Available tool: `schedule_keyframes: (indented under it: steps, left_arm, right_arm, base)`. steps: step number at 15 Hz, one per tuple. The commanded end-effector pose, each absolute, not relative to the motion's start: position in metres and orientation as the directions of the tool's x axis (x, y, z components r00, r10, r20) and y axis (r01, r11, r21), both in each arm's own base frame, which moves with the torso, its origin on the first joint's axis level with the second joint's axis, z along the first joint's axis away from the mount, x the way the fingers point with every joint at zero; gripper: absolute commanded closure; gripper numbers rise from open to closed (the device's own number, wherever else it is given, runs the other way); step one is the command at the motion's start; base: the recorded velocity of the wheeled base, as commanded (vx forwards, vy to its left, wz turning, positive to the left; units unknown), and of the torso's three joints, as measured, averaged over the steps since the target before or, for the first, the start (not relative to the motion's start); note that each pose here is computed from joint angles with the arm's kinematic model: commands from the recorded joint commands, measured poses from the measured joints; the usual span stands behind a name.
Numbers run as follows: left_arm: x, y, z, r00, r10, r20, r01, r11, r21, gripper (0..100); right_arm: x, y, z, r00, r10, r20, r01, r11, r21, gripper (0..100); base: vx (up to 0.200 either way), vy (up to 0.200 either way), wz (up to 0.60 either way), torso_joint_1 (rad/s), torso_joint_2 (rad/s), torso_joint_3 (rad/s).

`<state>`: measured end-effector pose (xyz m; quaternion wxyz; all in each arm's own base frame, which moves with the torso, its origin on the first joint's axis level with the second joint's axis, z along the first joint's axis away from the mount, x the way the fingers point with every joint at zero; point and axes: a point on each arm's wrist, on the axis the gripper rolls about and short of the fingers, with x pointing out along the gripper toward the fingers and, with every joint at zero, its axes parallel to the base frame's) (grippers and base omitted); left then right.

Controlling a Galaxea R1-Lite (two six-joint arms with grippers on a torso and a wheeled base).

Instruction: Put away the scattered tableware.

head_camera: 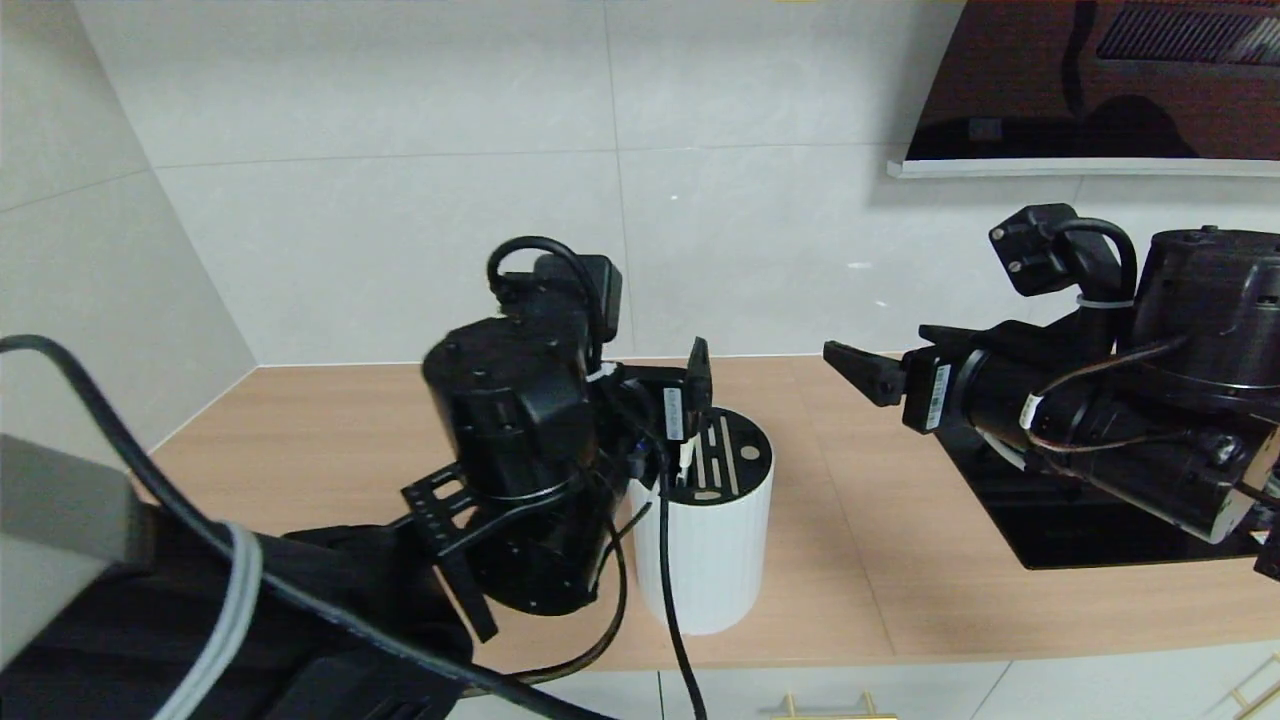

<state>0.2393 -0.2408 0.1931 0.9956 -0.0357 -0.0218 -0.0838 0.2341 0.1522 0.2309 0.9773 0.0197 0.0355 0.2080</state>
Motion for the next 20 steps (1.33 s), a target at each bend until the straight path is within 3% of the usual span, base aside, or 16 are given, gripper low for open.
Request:
schedule_keyframes:
  steps: [1, 3, 6, 11, 13, 16, 20]
  left_arm:
    - [0.219, -0.196, 0.238, 0.973, -0.18, 0.147, 0.199, 0.972, -0.125, 0]
    - [0.211, -0.176, 0.253, 0.966, -0.192, 0.172, 0.216, 0.968, -0.13, 0]
    - [0.162, -0.124, 0.27, 0.969, -0.17, 0.178, 0.193, 0.973, -0.124, 0]
    - [0.089, -0.04, 0.249, 0.987, -0.008, 0.159, 0.026, 0.993, -0.113, 0]
    - [0.044, -0.01, 0.228, 0.989, 0.031, 0.143, -0.017, 0.995, -0.097, 0]
    - [-0.011, 0.013, 0.202, 0.988, 0.066, 0.138, -0.056, 0.995, -0.079, 0]
    - [-0.058, 0.015, 0.196, 0.957, 0.168, 0.236, -0.156, 0.985, -0.068, 0]
  right_arm:
    - [0.233, 0.136, 0.244, 0.929, 0.368, -0.02, -0.367, 0.928, 0.061, 0]
    - [0.229, 0.128, 0.251, 0.937, 0.348, 0.014, -0.348, 0.935, 0.067, 0]
    - [0.179, 0.093, 0.267, 0.941, 0.321, 0.103, -0.329, 0.941, 0.075, 0]
    - [0.092, 0.037, 0.24, 0.952, 0.248, 0.179, -0.267, 0.96, 0.087, 0]
    - [0.046, 0.014, 0.228, 0.964, 0.198, 0.176, -0.216, 0.973, 0.087, 0]
    - [-0.008, -0.006, 0.21, 0.975, 0.085, 0.206, -0.1, 0.993, 0.064, 0]
    - [-0.053, -0.01, 0.187, 0.962, -0.04, 0.269, 0.052, 0.998, -0.036, 0]
  base:
    - [0.0, 0.0, 0.0, 0.0, 0.0, 0.0]
    - [0.0, 0.0, 0.0, 0.0, 0.0, 0.0]
    - [0.0, 0.0, 0.0, 0.0, 0.0, 0.0]
    - [0.0, 0.0, 0.0, 0.0, 0.0, 0.0]
    - [0.0, 0.0, 0.0, 0.0, 0.0, 0.0]
    - [0.0, 0.0, 0.0, 0.0, 0.0, 0.0]
    - [0.0, 0.0, 0.0, 0.0, 0.0, 0.0]
